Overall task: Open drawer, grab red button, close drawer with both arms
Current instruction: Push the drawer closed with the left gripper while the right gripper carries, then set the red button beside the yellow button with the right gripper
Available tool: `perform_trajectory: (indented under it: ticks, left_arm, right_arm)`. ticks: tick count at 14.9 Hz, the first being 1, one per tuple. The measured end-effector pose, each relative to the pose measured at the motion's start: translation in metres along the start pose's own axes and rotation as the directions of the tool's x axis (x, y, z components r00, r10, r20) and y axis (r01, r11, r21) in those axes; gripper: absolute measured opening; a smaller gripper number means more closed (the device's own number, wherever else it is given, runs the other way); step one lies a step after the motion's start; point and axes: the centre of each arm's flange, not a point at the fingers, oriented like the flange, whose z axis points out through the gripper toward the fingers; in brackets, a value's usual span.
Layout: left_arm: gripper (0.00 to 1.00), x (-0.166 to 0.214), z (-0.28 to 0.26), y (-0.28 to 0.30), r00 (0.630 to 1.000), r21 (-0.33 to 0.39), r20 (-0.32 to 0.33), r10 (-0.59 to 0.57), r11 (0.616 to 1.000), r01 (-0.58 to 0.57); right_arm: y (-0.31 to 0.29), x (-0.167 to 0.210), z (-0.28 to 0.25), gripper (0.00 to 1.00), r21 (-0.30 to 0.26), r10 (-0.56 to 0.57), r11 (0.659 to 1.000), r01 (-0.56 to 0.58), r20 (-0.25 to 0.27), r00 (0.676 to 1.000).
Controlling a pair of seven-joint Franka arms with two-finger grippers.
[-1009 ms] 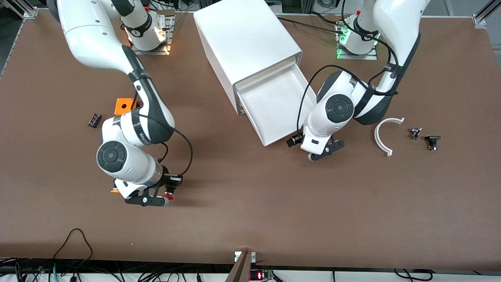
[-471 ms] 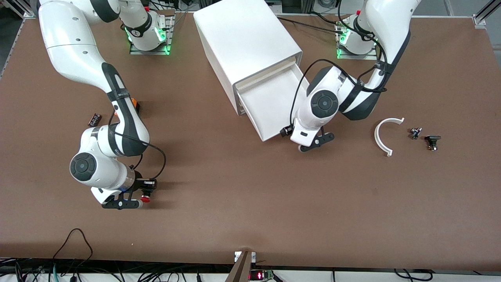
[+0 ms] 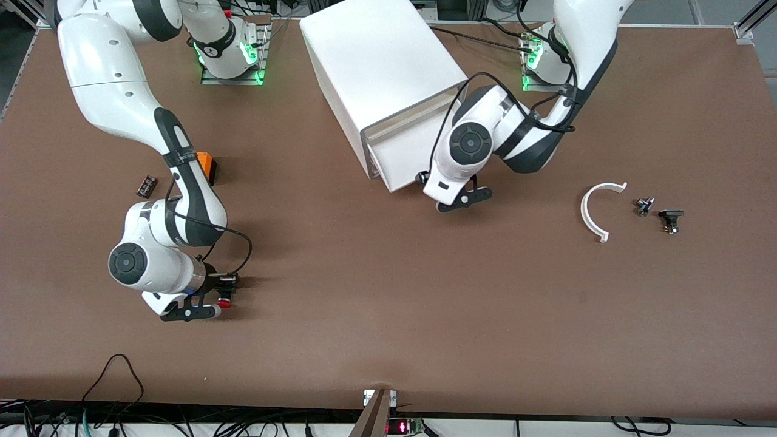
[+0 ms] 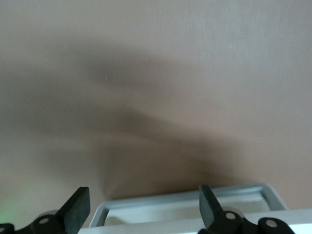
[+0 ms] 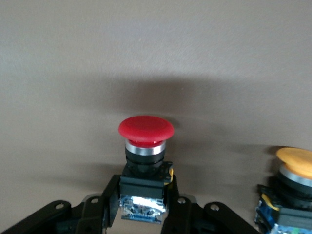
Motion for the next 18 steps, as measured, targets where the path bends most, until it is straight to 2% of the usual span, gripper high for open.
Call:
perform_trajectory:
  ticks: [3,4,7,9,10,13,18]
  left_arm:
    - [0.99,-0.014,0.004,0.004,0.999,0.011,0.045,0.006,1.000,-0.006]
    - [0.99,-0.017,0.006,0.005,0.999,0.015,0.052,0.009,1.000,-0.010]
    - [1.00,-0.034,0.013,0.011,0.996,0.017,0.085,0.027,0.999,-0.029]
    - [1.00,-0.041,0.018,0.013,0.994,0.019,0.105,0.030,0.999,-0.033]
    - [1.00,-0.043,0.021,0.012,0.994,0.022,0.109,0.032,0.999,-0.034]
    - [1.00,-0.052,0.029,0.015,0.992,0.036,0.119,0.044,0.998,-0.049]
    - [1.00,-0.069,0.034,0.021,0.989,0.042,0.129,0.070,0.996,-0.076]
  right_arm:
    - [0.001,-0.002,0.005,0.42,0.000,-0.009,1.000,0.009,0.008,1.000]
    - [0.001,-0.002,0.004,0.47,0.000,-0.009,1.000,0.009,0.008,1.000]
    - [0.004,0.001,-0.003,0.72,0.000,-0.008,1.000,0.008,-0.009,1.000]
    - [0.016,0.005,-0.016,0.93,0.001,0.008,1.000,-0.008,-0.033,0.999]
    - [0.025,0.008,-0.027,1.00,0.001,0.018,1.000,-0.018,-0.050,0.999]
    - [0.046,0.010,-0.068,1.00,0.000,0.040,0.999,-0.040,-0.095,0.995]
    - [0.072,-0.008,-0.136,1.00,-0.031,0.066,0.997,-0.069,-0.084,0.994]
